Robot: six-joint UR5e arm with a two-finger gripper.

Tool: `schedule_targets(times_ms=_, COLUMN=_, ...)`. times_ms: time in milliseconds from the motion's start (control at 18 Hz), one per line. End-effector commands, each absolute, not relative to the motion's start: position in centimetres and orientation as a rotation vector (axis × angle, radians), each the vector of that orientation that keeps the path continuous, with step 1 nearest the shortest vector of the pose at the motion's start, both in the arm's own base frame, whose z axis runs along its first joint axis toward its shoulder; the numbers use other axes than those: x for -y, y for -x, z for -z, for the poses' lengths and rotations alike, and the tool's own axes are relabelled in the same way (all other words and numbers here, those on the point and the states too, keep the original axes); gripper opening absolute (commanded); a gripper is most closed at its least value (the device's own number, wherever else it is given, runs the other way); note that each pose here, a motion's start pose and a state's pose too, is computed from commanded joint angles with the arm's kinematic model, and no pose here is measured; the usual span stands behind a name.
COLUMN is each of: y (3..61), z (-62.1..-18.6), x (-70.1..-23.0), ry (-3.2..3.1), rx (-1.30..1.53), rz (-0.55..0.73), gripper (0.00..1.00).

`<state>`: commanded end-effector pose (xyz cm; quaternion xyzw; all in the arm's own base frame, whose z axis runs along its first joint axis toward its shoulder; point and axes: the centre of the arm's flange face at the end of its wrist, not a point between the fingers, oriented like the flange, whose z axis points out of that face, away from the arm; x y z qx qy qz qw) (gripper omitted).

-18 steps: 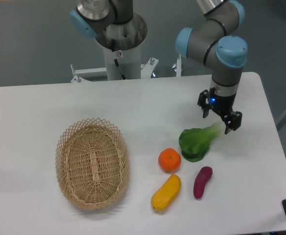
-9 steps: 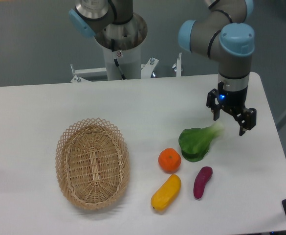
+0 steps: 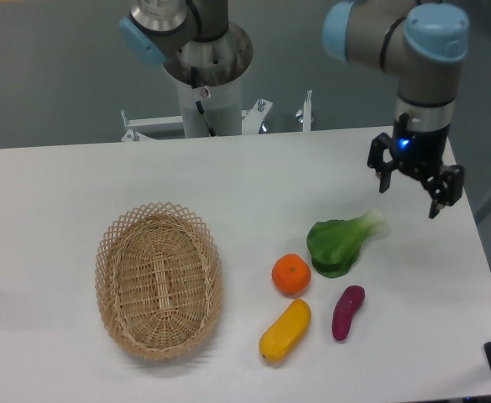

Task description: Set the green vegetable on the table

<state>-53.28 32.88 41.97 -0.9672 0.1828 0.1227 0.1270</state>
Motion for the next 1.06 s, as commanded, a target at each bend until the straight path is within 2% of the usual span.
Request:
schedule_targets(times_ms=556, y=53.9, z=-44.3, x=-32.6, ry=2.823, rx=-0.521, rz=-0.331, gripper=1.00)
schedule_targets(times_ms=1056, y=53.9, z=-44.4, x=-32.7, ry=2.823, rx=-0.523, rz=-0.330, gripper=1.00)
